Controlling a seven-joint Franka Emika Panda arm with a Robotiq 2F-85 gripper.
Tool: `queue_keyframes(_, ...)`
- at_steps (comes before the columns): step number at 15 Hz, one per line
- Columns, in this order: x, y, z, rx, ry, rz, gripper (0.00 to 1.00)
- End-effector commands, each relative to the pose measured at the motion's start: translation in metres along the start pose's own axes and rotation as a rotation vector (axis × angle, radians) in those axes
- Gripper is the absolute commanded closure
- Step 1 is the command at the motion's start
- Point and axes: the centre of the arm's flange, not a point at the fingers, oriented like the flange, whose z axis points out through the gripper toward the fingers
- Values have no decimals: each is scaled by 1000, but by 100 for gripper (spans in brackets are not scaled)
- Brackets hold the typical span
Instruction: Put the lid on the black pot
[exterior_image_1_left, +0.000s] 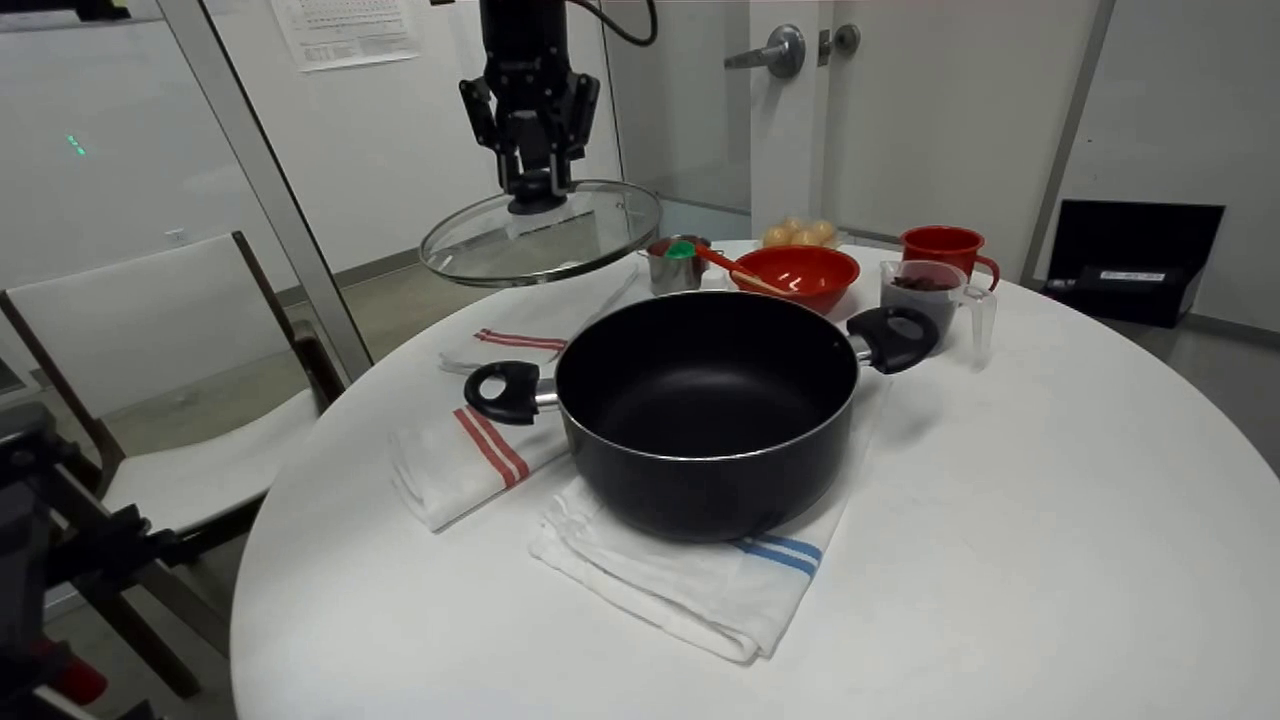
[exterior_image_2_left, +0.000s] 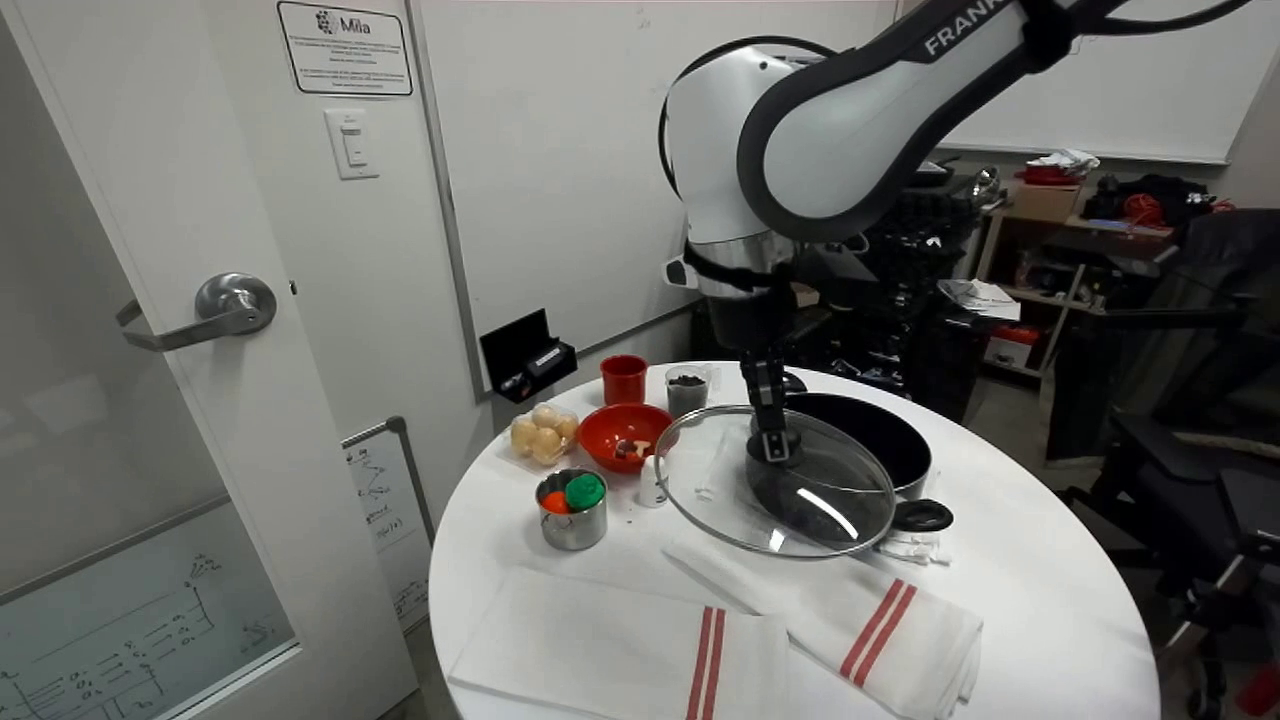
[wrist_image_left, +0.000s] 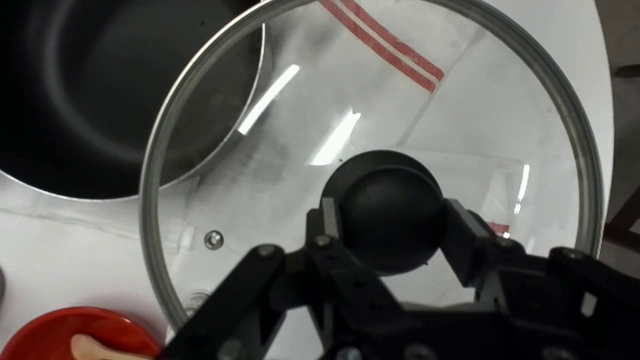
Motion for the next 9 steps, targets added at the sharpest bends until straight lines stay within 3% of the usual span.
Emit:
queue_keyframes(1,-28,33,-7,46,-9,95,74)
queue_keyframes(9,-68,112,10,149,-3,288,74)
